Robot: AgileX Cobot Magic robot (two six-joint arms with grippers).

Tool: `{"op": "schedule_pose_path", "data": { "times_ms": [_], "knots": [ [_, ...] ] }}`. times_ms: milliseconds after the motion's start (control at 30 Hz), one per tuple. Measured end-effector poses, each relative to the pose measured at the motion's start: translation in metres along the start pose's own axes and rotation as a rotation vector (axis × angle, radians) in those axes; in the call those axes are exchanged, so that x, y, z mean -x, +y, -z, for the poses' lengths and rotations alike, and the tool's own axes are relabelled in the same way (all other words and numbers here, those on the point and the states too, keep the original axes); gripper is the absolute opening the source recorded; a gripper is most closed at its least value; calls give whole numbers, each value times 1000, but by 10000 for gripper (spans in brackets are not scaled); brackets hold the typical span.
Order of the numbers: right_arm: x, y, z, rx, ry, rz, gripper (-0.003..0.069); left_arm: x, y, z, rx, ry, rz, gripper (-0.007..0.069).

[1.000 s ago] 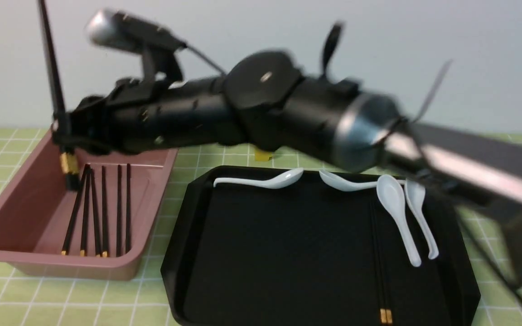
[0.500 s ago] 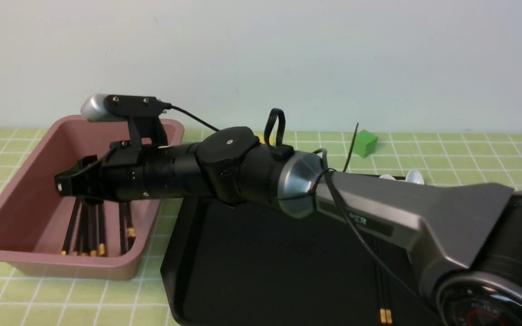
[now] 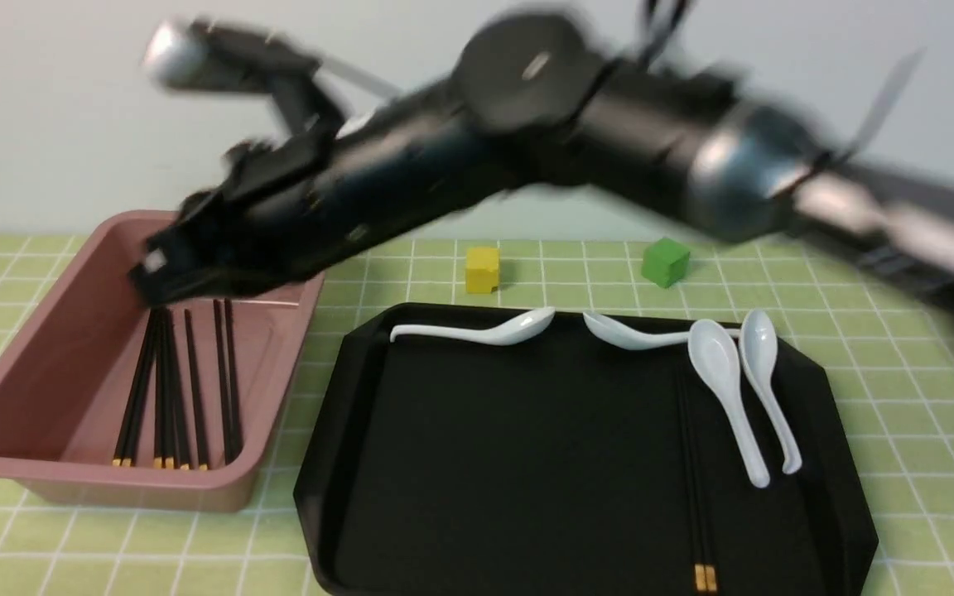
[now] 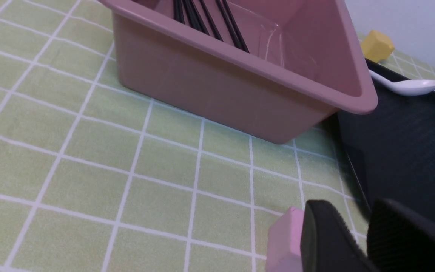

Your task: On green tablecloth take chopsticks from black tray and put them in box.

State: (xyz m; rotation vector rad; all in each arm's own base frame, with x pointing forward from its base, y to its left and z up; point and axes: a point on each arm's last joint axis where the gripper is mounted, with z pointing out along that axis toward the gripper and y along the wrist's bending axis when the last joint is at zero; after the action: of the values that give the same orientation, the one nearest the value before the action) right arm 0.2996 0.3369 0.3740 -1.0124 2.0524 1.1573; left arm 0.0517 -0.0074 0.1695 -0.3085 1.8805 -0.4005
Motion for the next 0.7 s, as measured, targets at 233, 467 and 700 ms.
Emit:
{"op": "schedule_pose_path", "data": {
  "times_ms": [233,467,700],
  "knots": [
    [2,33,137,-407,146,71,0,0,0,0,0,0,0,193],
    [-27,80,249,-754,6,89,1,0,0,0,0,0,0,193],
    [-132,112,315,-866,-197,114,3,0,0,0,0,0,0,193]
  ]
}}
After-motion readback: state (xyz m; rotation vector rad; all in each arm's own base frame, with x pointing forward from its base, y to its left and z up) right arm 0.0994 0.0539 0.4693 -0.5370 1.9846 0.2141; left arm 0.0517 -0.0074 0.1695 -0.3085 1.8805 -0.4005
